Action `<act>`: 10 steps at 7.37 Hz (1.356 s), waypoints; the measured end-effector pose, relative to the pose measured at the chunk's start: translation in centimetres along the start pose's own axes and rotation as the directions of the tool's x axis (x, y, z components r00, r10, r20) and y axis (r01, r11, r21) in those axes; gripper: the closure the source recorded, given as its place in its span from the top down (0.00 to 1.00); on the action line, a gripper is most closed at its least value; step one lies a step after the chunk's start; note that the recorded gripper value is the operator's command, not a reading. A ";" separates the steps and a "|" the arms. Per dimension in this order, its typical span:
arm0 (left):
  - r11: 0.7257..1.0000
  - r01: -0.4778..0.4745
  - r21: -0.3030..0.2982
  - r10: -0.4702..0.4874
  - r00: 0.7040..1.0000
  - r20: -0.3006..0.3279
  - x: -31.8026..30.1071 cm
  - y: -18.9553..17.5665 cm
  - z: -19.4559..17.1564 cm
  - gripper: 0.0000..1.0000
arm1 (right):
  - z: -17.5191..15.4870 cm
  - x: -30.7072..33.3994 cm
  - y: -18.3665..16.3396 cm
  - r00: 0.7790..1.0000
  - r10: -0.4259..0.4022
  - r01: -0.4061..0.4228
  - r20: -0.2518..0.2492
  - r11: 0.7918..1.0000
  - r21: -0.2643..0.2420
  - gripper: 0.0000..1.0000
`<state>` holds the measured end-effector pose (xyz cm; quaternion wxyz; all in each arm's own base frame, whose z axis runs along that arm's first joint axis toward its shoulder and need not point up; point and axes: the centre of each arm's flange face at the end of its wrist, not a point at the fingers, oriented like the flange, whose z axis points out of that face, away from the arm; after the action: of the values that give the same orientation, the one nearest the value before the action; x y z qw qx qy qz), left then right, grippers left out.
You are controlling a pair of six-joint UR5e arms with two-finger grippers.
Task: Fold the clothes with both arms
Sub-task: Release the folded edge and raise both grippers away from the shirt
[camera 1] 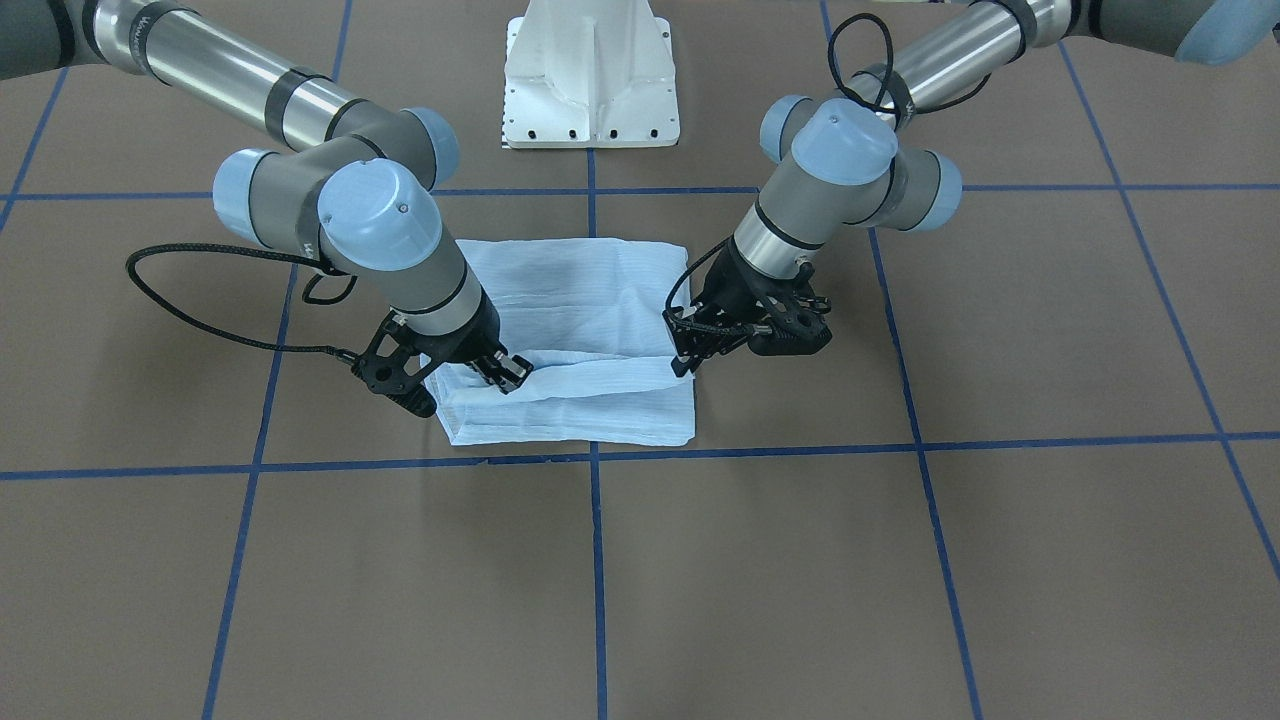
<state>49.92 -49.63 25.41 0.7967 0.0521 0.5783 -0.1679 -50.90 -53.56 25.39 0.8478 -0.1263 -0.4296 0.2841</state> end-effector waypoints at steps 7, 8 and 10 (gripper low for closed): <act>1.000 0.027 -0.001 -0.027 0.999 0.029 -3.4 -3.7 -3.8 1.00 | -0.6 -1.7 4.7 0.982 -0.162 0.165 0.099 0.986 -0.028 1.00; 1.000 0.012 -0.003 -0.012 0.999 0.035 -4.5 -3.9 -4.8 1.00 | 0.2 -2.0 6.3 0.965 -0.246 0.248 0.095 0.969 -0.005 1.00; 1.000 -0.013 -0.003 0.013 0.999 0.053 -5.9 -4.1 -5.5 1.00 | 2.3 -2.5 7.4 0.908 -0.418 0.416 0.007 0.906 0.074 1.00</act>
<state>41.96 -50.68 29.63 0.8129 0.0504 0.5568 -0.1634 -56.67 -49.11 21.69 0.8879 0.0018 -0.4459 0.1129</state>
